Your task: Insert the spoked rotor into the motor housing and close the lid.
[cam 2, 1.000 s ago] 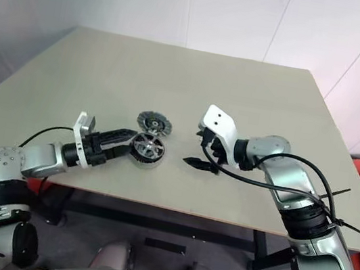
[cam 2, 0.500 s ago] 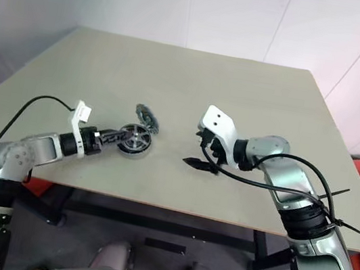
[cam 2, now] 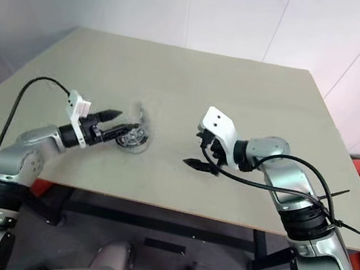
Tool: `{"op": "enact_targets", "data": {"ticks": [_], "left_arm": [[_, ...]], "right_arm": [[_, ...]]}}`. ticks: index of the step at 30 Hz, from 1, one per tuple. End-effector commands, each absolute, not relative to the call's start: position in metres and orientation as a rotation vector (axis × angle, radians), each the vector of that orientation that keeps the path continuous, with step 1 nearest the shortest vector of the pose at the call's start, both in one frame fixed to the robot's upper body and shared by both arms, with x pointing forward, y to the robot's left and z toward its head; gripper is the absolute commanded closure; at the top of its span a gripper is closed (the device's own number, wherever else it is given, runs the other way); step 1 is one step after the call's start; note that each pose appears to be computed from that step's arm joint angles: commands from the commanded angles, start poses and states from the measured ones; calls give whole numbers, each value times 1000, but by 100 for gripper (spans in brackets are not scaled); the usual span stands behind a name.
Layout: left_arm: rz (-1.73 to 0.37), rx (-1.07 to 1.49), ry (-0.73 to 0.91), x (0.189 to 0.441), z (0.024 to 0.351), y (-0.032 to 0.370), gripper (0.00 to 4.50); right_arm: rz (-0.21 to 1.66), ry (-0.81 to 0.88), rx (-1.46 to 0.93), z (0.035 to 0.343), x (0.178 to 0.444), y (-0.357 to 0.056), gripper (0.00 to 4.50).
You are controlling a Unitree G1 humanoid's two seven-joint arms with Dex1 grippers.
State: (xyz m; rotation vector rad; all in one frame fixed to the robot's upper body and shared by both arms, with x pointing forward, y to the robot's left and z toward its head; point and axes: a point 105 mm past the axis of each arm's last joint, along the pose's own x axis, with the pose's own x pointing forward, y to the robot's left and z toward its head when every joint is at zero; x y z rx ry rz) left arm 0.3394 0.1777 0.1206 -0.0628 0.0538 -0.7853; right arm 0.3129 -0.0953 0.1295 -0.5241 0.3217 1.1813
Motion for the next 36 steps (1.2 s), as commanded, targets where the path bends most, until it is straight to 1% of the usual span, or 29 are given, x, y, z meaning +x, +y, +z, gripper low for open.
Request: {"op": "enact_targets", "data": {"ticks": [1,5,9,13,17,19,23,25,27,29,32,33,34,36], "left_arm": [[-804,-41,24,338,124,175,2],[-791,-72,16,338,124,179,2],[-733,-171,-12,343,139,190,2],[-574,-258,-17,356,152,223,2],[-414,-271,53,362,146,260,2],[-383,-280,71,360,144,272,2],[-401,-295,126,354,139,276,2],[-395,-295,169,350,130,279,2],[-407,-257,197,347,125,280,2],[-439,-219,210,343,123,277,2],[-507,-227,204,340,126,266,2],[-533,-231,194,341,129,260,41],[-559,-232,187,341,131,254,62],[-611,-191,201,339,129,241,118]], "right_arm": [[1186,277,-541,139,314,-93,0],[1185,276,-541,140,314,-93,0],[1183,279,-541,140,314,-94,0],[1181,280,-539,140,314,-94,0],[1184,277,-534,140,313,-93,0],[1189,272,-522,140,312,-90,0],[1197,254,-475,144,311,-85,0],[1200,239,-437,149,310,-80,0],[1201,237,-430,148,309,-78,0],[1197,240,-431,147,309,-77,0],[1192,243,-432,146,309,-78,0],[1189,244,-434,145,309,-78,0],[1186,245,-437,144,309,-78,0],[1181,247,-441,144,310,-79,0]]}}
